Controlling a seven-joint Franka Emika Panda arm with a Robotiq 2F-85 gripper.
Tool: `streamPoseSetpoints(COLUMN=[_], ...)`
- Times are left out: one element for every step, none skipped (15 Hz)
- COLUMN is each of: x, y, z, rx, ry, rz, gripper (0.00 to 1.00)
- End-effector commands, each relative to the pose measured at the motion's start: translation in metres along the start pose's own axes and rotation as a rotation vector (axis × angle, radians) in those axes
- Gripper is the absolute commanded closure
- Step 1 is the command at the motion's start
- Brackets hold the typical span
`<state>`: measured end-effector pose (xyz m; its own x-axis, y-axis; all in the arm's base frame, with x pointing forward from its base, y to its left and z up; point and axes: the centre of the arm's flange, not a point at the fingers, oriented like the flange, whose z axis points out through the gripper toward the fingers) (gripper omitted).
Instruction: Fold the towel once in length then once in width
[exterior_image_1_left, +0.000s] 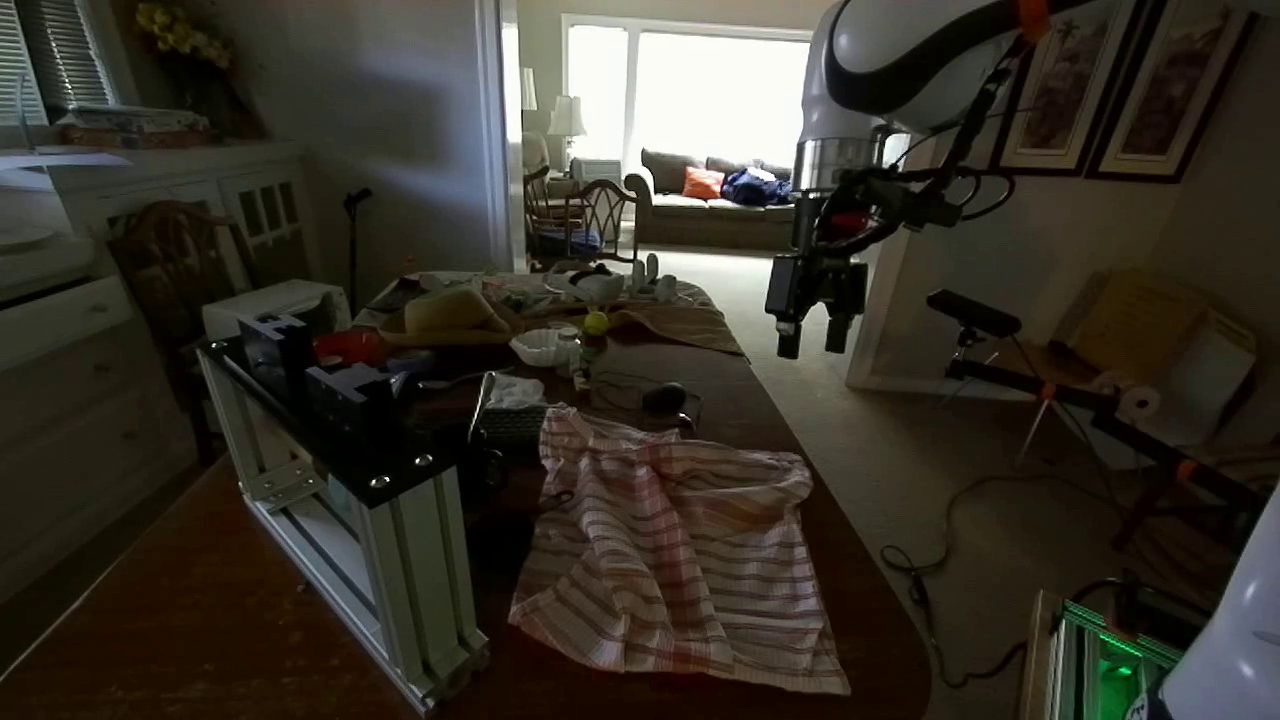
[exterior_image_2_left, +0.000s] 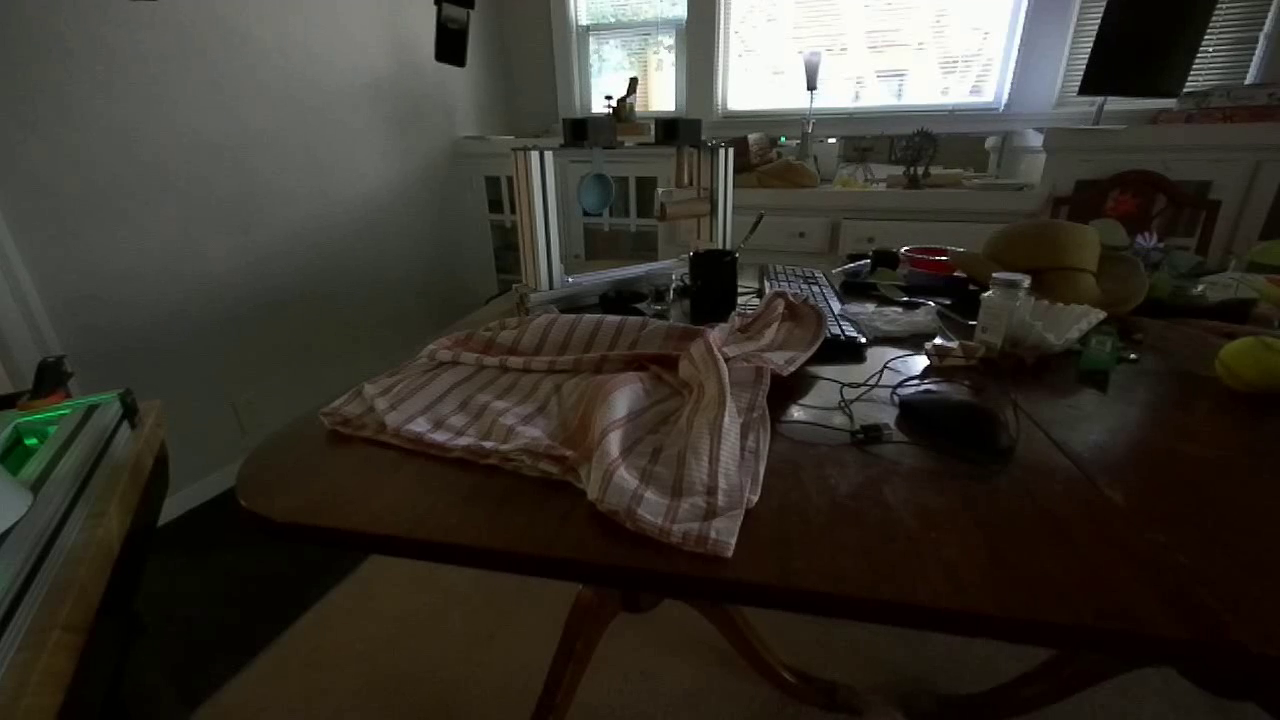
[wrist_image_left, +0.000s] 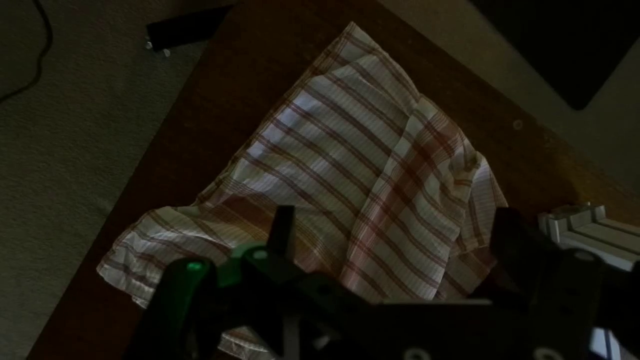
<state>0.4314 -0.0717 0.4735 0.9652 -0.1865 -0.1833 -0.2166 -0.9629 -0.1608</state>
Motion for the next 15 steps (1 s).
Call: streamPoseSetpoints(x=[-0.016,-0.021,-0.026,-0.032,-0.038,-0.043,-0.047,-0.052,-0.055,-0.058,-0.062,-0.064,-0.067,-0.069,-0.068], y=[-0.036,-0.054,-0.069,-0.086,-0.101,-0.117,-0.132,-0.147,-0.159,-0.171,-0.182,-0.192,-0.201,-0.209,-0.217], z=[0.035,0.056,0.072,0.093,0.110,0.129,0.146,0.165,0.181,0.198,0.213,0.227,0.240,0.249,0.255], rx=[-0.039,-0.080,-0.097,-0.129,-0.158,-0.197,-0.240,-0.282,-0.324,-0.369,-0.409,-0.453,-0.491,-0.527,-0.563], ry=[-0.076,-0.060,-0.091,-0.109,-0.137,-0.157,-0.171,-0.182,-0.183,-0.181,-0.180,-0.171,-0.149,-0.110,-0.061], rz=[-0.163,-0.209,-0.254,-0.294,-0.338,-0.378,-0.419,-0.464,-0.508,-0.548,-0.593,-0.635,-0.678,-0.713,-0.728], gripper=[0.00,0.00,0.00,0.00,0.00,0.00,0.00,0.00,0.00,0.00,0.00,0.00,0.00,0.00,0.00])
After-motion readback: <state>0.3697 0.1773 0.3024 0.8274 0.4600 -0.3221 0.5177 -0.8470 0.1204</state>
